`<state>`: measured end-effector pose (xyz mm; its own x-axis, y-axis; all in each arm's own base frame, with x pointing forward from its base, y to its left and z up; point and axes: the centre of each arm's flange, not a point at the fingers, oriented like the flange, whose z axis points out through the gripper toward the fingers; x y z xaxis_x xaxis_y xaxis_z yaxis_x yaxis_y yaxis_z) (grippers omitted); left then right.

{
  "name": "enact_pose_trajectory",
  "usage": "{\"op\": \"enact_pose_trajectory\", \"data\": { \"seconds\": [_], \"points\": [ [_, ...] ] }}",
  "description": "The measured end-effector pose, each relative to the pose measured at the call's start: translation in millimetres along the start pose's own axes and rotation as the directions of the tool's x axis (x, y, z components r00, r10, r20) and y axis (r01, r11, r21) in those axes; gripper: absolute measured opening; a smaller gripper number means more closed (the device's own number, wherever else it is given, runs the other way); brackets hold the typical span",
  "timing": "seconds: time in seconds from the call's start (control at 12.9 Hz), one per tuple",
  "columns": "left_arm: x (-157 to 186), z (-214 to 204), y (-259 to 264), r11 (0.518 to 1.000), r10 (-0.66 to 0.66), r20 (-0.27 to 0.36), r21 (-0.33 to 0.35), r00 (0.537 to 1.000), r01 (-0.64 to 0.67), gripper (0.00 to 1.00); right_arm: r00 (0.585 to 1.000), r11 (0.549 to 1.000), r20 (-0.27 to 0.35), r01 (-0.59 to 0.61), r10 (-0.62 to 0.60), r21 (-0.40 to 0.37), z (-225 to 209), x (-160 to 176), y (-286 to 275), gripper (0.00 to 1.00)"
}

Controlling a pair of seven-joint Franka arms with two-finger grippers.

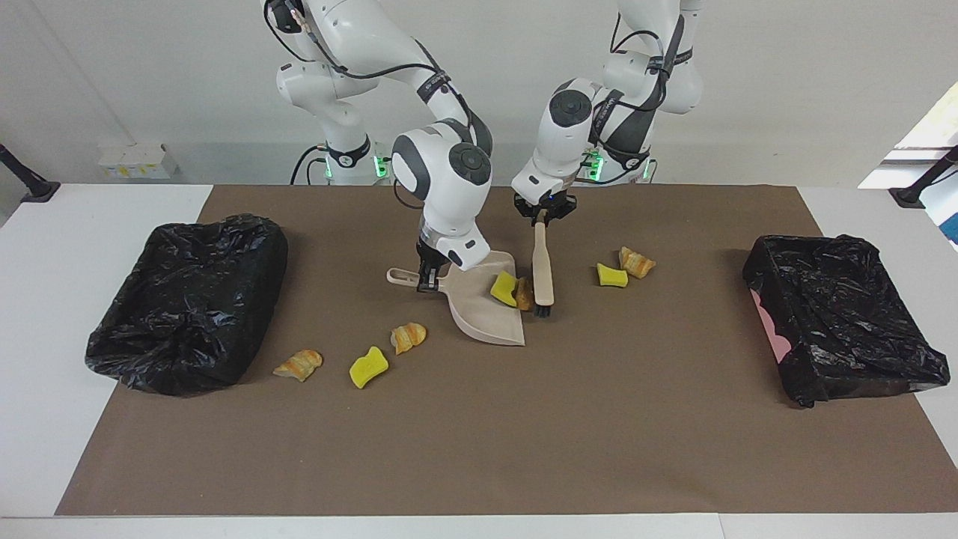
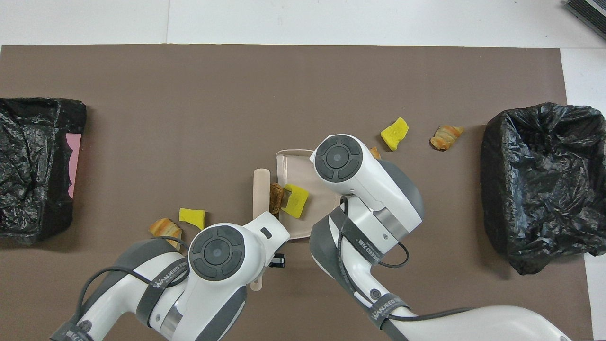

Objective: Sweep and dump trash in bin
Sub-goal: 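Sweep bread and sponge pieces into the dustpan with the left gripper, then sweep the remaining pieces into the dustpan with the left gripper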

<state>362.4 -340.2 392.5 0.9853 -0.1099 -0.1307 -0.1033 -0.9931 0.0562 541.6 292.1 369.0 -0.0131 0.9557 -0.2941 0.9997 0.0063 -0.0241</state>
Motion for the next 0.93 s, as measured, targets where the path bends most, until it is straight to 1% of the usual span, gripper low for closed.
{"op": "enact_pose_trajectory", "data": {
  "seconds": [0.16, 0.31, 0.39, 0.54, 0.62, 0.78, 0.93],
  "points": [
    [-3.2, -15.7, 1.8, 0.999, -0.035, 0.032, 0.014, 0.999, 0.034, 0.26, 1.0, 1.0, 0.0, 0.0, 0.0, 0.0, 0.1, -0.1, 0.0, 0.31],
    [-4.6, -44.2, -20.2, 0.996, -0.088, 0.063, 0.024, 0.994, 0.087, 0.26, 1.0, 1.0, 0.0, -0.001, 0.001, 0.001, 0.3, -0.5, 0.2, 0.31],
    [-6.4, -58.9, -43.0, 0.991, -0.126, 0.092, 0.046, 0.988, 0.123, 0.26, 1.0, 1.0, 0.0, -0.001, 0.001, 0.001, 0.4, -0.7, 0.3, 0.31],
    [-9.9, -76.0, -94.1, 0.97, -0.224, 0.139, 0.132, 0.965, 0.206, 0.26, 1.0, 1.0, 0.001, -0.001, 0.001, 0.002, 0.8, -0.8, 0.1, 0.31],
    [-9.8, -77.3, -117.1, 0.955, -0.275, 0.154, 0.158, 0.949, 0.251, 0.26, 1.0, 1.0, 0.001, -0.001, 0.001, 0.002, 0.9, -0.8, 0.1, 0.31],
    [-11.5, -64.7, -157.9, 0.927, -0.36, 0.181, 0.181, 0.915, 0.329, 0.26, 1.0, 1.0, 0.001, -0.001, 0.001, 0.002, 0.9, -0.8, 0.1, 0.31],
    [-24.8, -47.0, -191.8, 0.898, -0.431, 0.207, 0.197, 0.878, 0.394, 0.26, 1.0, 1.0, 0.001, -0.001, 0.001, 0.002, 0.9, -0.8, 0.1, 0.31]
  ]
}}
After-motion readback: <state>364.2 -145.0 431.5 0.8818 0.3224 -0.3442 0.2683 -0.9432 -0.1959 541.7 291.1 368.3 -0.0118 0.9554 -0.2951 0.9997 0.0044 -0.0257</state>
